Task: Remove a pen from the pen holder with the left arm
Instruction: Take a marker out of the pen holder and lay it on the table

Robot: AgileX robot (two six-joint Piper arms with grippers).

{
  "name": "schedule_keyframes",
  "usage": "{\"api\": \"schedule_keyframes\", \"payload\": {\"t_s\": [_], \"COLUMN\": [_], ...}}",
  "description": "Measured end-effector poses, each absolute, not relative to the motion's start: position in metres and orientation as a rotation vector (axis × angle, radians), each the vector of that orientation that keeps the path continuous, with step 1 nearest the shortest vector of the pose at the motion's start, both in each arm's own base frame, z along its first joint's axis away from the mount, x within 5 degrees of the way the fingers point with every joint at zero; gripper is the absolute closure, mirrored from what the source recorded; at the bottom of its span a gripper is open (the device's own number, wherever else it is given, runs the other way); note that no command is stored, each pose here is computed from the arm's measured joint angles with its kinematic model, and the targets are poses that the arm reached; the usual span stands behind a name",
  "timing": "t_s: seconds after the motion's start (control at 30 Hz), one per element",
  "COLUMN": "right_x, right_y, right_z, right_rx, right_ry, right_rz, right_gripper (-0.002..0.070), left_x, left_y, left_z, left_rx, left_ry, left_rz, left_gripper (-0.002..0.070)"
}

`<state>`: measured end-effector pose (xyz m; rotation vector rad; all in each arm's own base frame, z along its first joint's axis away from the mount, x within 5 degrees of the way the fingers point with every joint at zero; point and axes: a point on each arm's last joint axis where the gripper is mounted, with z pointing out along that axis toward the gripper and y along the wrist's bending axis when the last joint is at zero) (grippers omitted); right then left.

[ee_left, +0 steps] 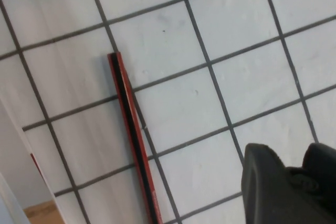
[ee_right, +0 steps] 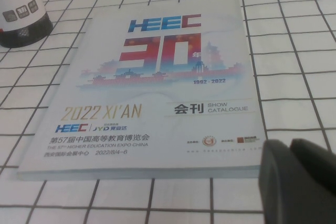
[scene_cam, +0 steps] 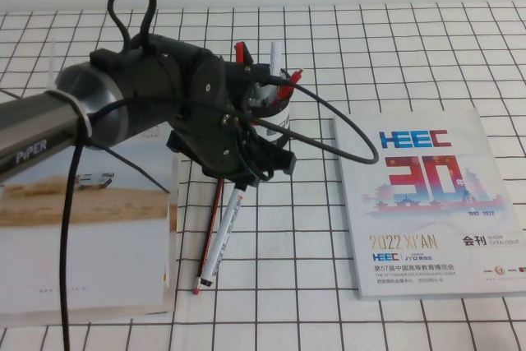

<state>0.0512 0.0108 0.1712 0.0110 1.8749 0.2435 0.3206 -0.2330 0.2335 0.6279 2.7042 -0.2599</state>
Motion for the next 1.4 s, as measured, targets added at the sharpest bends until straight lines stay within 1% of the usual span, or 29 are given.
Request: {"api": "schedule_keyframes", "payload": {"t_s": [0.37, 0.6, 0.67, 0.73, 0.83, 0.9, 0.97, 1.03, 1.17, 1.23, 1.33, 1.4], "right_x": [0.051, 0.051, 0.051, 0.051, 0.051, 0.051, 0.051, 0.051, 0.051, 0.051, 0.051, 0.051], "right_y": [0.011, 0.011, 0.011, 0.011, 0.011, 0.011, 0.011, 0.011, 0.011, 0.011, 0.011, 0.011], "right_z": [0.171, 0.171, 0.171, 0.171, 0.171, 0.171, 0.171, 0.171, 0.171, 0.171, 0.171, 0.171], "right_rx": [0.011, 0.011, 0.011, 0.011, 0.011, 0.011, 0.011, 0.011, 0.011, 0.011, 0.011, 0.011], "right_ry": [1.875, 1.875, 1.875, 1.875, 1.875, 1.875, 1.875, 1.875, 1.875, 1.875, 1.875, 1.875], "right_rz": [0.243, 0.243, 0.243, 0.243, 0.243, 0.243, 0.243, 0.243, 0.243, 0.243, 0.243, 0.243], "right_gripper": [0.0691, 0.0691, 0.0691, 0.0691, 0.0691, 0.0691, 0.0691, 0.0691, 0.0691, 0.0691, 0.0691, 0.0691], "left_x": [0.33, 0.332, 0.332, 0.332, 0.332, 0.332, 0.332, 0.331, 0.32, 0.309, 0.289, 0.276], "left_y": [-0.23, -0.231, -0.232, -0.232, -0.232, -0.232, -0.232, -0.232, -0.224, -0.217, -0.203, -0.193], "left_z": [0.214, 0.211, 0.211, 0.211, 0.211, 0.211, 0.211, 0.211, 0.218, 0.225, 0.237, 0.247], "left_rx": [0.591, 0.682, 0.691, 0.695, 0.693, 0.693, 0.693, 0.697, 0.702, 0.685, 0.667, 0.647], "left_ry": [2.735, 2.698, 2.693, 2.692, 2.693, 2.691, 2.683, 2.675, 2.634, 2.593, 2.503, 2.442], "left_rz": [-0.258, -0.261, -0.262, -0.262, -0.265, -0.266, -0.268, -0.271, -0.287, -0.309, -0.333, -0.35], "left_gripper": [0.0566, 0.0565, 0.0551, 0.0507, 0.0401, 0.0347, 0.0318, 0.0304, 0.0302, 0.0314, 0.0371, 0.0428]}}
